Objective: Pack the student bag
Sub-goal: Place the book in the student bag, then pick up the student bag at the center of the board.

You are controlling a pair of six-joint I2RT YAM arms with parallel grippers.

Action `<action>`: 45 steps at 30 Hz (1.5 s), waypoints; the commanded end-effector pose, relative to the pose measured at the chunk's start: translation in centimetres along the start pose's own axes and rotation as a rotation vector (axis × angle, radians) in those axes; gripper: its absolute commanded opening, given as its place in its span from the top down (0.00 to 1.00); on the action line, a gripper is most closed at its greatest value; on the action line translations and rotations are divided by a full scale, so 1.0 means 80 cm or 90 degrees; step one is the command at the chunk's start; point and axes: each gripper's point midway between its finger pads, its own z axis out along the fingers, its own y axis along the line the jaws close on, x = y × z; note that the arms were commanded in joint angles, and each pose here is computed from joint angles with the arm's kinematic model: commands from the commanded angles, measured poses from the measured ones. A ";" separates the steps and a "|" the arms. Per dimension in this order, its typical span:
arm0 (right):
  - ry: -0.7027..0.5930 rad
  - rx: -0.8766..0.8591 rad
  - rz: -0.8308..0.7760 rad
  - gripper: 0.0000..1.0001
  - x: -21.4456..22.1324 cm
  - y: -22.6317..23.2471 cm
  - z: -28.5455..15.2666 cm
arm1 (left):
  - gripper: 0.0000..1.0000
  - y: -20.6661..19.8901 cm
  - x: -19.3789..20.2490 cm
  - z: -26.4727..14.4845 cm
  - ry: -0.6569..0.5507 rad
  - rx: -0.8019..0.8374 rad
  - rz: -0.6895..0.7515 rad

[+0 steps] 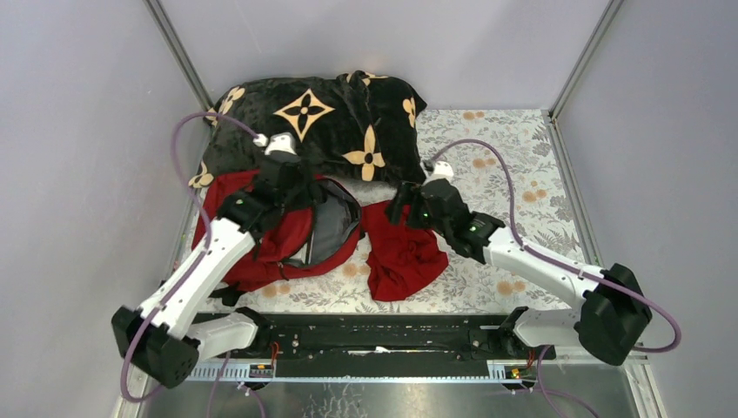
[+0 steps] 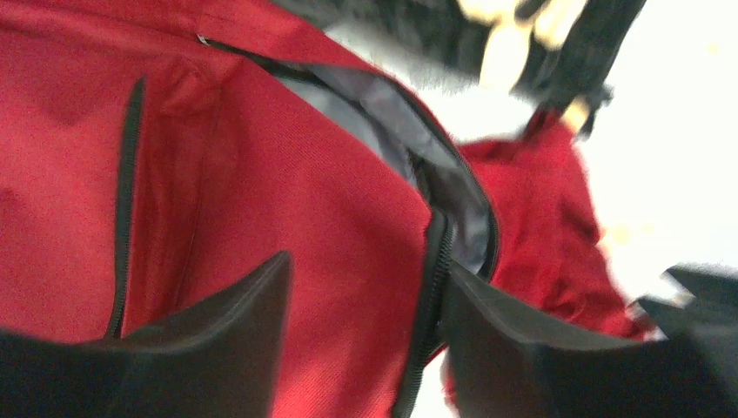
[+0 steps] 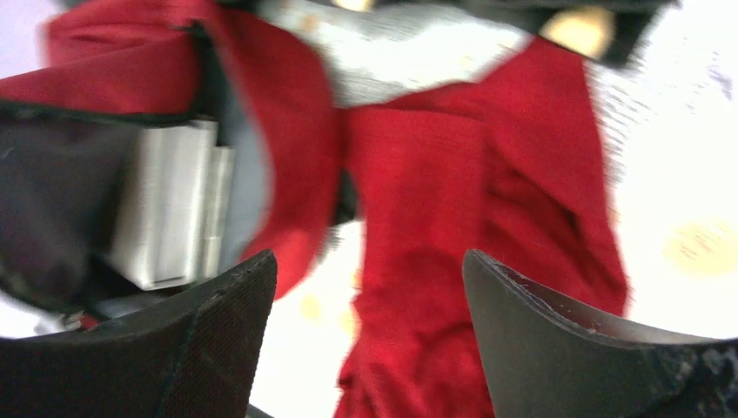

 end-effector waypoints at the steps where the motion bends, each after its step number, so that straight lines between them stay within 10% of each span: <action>1: 0.013 0.078 0.057 0.16 0.013 -0.074 -0.016 | 0.21 -0.036 0.025 0.018 0.012 -0.002 0.087; 14: -0.018 0.099 0.131 0.18 -0.013 -0.120 -0.028 | 0.11 -0.110 0.141 0.052 0.078 -0.087 0.307; 24: 0.036 0.020 0.138 0.23 0.003 -0.092 -0.020 | 0.22 -0.084 0.154 0.099 0.060 -0.180 0.369; 27: 0.055 -0.013 0.157 0.26 0.010 -0.081 -0.011 | 0.43 -0.062 0.167 0.123 0.100 -0.205 0.375; 31: 0.068 -0.053 0.161 0.30 0.014 -0.060 -0.001 | 0.99 -0.040 0.130 0.115 0.090 -0.224 0.317; 45: 0.231 -0.182 0.070 0.53 0.115 0.108 0.112 | 1.00 0.104 -0.057 -0.012 -0.078 -0.167 -0.075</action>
